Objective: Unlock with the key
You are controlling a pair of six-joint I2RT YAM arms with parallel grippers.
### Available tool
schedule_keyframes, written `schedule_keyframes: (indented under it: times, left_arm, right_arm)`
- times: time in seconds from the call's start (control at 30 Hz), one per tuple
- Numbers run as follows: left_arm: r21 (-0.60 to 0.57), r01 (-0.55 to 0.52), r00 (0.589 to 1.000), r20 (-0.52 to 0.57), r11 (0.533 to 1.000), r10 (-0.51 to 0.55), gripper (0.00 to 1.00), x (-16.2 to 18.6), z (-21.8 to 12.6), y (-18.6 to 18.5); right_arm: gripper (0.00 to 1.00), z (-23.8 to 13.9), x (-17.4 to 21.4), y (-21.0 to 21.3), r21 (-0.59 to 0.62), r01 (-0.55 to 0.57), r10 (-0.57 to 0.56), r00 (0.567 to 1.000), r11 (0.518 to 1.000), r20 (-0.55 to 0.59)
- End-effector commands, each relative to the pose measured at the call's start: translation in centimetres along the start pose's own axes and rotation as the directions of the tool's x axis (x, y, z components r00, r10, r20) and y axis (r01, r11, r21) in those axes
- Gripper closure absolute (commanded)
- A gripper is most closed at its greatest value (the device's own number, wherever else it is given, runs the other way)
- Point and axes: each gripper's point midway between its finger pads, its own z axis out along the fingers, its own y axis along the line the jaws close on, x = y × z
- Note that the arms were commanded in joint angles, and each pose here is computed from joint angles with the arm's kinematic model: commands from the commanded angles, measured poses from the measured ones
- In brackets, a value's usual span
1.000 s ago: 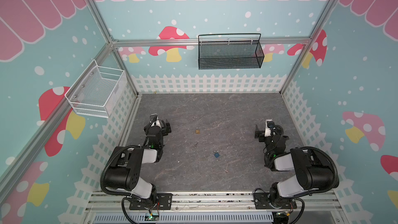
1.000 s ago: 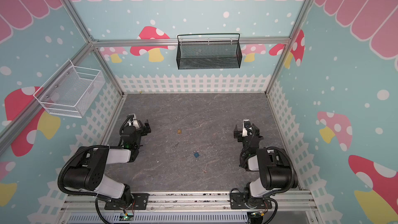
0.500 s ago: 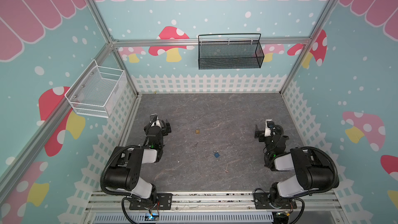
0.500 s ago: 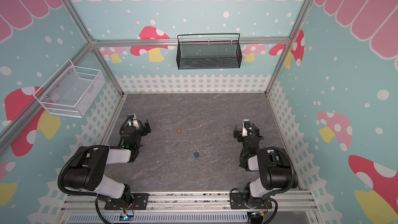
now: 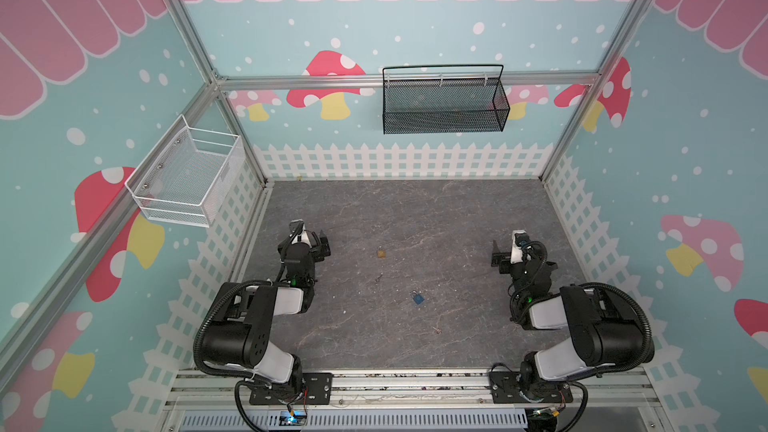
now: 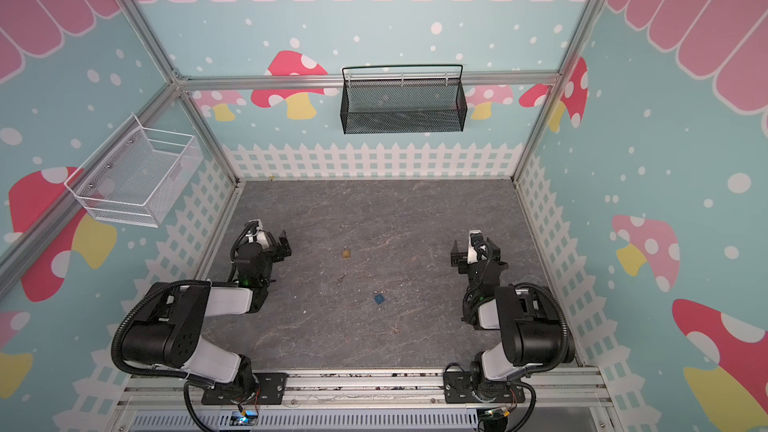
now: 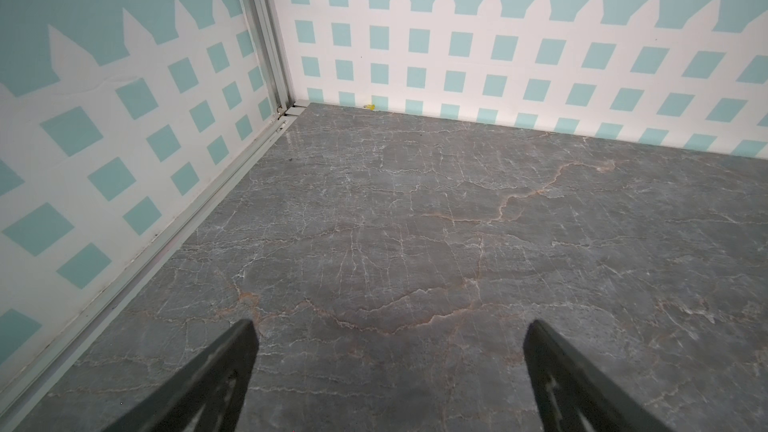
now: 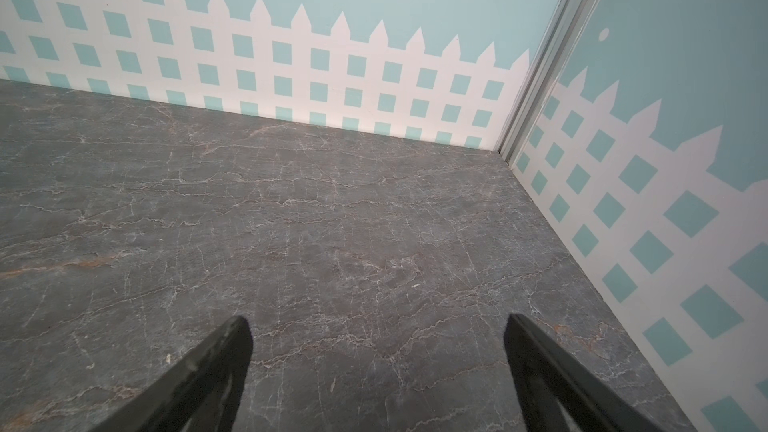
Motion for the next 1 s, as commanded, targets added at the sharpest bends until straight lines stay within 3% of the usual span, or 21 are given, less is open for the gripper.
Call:
schedule_keyframes:
  times: [0.0,0.63,0.8,0.97]
  left_arm:
    - [0.011,-0.022,1.000,0.011,1.000,0.021,0.00,-0.1,0.0,-0.1]
    - [-0.014,-0.003,1.000,0.031,1.000,0.004,0.00,-0.6,-0.5,0.5]
    - [0.030,-0.019,0.999,0.046,0.999,0.018,0.00,-1.7,-1.4,-0.2]
    - [0.069,-0.006,0.999,0.044,0.998,0.003,0.00,-3.4,-3.2,-0.5]
  right_arm:
    - [0.02,0.2,-1.0,0.0,0.000,0.018,-0.018,0.999,1.000,0.032]
    - [0.02,0.1,-1.4,0.1,-0.011,0.020,-0.020,0.999,1.000,0.039]
    - [0.02,0.1,-2.0,0.1,-0.012,0.018,-0.018,0.999,1.000,0.039]
    - [0.02,0.6,-2.6,-0.9,0.027,-0.033,0.034,0.999,0.999,-0.037]
